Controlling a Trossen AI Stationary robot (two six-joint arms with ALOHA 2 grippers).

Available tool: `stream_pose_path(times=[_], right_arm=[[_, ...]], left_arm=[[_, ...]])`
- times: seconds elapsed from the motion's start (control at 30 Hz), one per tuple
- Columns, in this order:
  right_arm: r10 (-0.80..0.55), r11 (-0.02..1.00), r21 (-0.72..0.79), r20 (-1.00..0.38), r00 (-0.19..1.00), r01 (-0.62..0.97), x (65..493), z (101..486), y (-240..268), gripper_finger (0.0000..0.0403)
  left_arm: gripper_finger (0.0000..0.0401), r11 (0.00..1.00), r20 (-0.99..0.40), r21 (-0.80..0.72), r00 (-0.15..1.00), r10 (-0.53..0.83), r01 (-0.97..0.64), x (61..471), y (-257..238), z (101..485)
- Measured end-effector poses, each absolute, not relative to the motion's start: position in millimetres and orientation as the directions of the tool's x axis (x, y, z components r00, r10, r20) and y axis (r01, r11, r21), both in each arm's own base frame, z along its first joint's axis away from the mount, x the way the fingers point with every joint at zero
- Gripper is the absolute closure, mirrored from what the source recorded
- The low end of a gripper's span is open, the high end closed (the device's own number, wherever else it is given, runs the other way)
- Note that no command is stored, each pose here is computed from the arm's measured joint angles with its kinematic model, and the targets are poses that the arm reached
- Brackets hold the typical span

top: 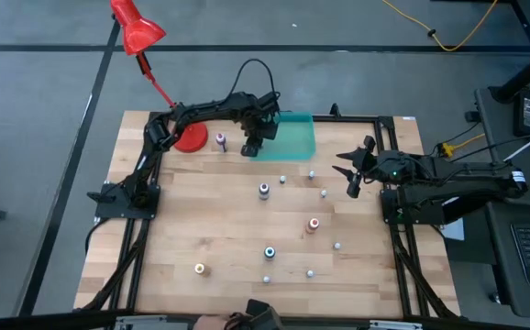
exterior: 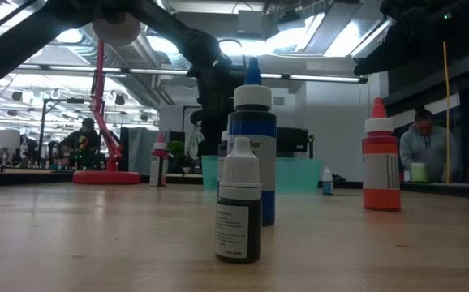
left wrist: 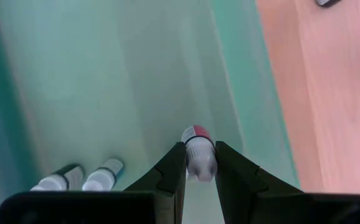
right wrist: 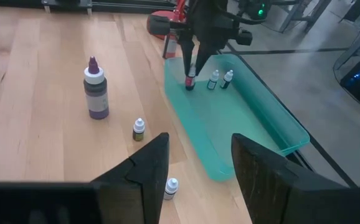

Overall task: Pick & Place food coloring
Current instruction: Put the left small pink food coloring bottle into the green bin

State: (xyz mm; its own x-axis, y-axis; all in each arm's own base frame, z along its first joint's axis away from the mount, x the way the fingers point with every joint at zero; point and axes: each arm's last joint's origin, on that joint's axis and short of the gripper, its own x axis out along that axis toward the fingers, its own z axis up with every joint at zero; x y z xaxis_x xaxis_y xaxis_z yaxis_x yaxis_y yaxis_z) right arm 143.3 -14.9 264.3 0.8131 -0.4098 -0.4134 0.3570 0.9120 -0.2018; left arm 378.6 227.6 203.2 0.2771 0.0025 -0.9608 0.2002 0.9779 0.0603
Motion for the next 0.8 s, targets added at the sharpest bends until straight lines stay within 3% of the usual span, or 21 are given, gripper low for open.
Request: stream_pose_path(times=[0.8], right_arm=[[-0.410,0.912,-0.199,-0.414,0.813,0.359,143.3,264.3,-15.0,0.0228]], left_arm=[[0.0337,0.975,-0.967,0.048,0.254,-0.008,0.216,387.0,226.5,182.3]])
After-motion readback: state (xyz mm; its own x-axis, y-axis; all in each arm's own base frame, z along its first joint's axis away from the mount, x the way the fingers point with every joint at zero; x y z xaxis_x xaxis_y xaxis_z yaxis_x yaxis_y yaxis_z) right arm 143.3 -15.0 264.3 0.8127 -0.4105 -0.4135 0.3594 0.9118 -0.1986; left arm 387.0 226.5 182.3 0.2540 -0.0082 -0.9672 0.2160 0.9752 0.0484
